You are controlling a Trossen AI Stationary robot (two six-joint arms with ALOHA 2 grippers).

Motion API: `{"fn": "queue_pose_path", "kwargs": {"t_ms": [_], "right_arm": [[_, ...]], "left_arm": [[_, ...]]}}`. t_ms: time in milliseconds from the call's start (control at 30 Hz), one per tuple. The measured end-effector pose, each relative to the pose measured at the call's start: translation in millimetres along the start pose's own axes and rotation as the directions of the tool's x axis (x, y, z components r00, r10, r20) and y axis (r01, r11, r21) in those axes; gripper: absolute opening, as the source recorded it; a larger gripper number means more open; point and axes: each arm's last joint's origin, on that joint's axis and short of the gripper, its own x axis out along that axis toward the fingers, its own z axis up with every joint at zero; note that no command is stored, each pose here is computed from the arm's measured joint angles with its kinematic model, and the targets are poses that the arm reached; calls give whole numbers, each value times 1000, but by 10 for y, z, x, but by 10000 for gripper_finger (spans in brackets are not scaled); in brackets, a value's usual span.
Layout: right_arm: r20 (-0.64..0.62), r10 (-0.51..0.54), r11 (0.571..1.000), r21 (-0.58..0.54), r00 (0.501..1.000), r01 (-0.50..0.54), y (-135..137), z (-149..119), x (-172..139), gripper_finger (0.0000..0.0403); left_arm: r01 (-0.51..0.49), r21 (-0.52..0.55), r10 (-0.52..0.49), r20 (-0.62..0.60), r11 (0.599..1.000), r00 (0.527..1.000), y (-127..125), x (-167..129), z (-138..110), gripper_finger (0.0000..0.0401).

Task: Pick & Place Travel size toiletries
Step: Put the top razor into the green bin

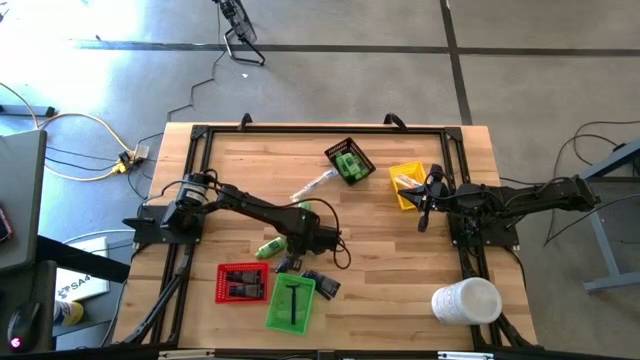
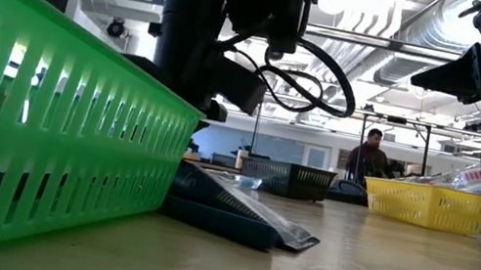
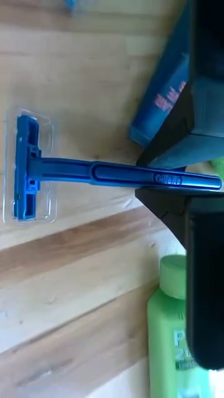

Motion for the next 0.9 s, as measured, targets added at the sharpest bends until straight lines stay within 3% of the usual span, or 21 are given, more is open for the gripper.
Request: {"fn": "queue_pose_path", "kwargs": {"t_ms": [167, 500, 667, 900], "right_arm": [[0, 0, 1000, 0, 1000, 0, 0, 0, 0, 3], [0, 0, 1000, 0, 1000, 0, 0, 0, 0, 3], [-1, 0, 1000, -1, 1000, 0, 0, -1, 0, 3], [-3, 0, 1000, -2, 1000, 0, 0, -4, 0, 3]], "left_arm": [[-70, -1, 70, -5, 998, 998, 20, 1, 0, 47], [-76, 16, 76, -7, 997, 997, 24, -48, -22, 42], [-79, 3, 79, 42, 997, 996, 35, -256, -58, 26], [-69, -121, 88, 160, 990, 983, 55, -705, -166, 36]]}}
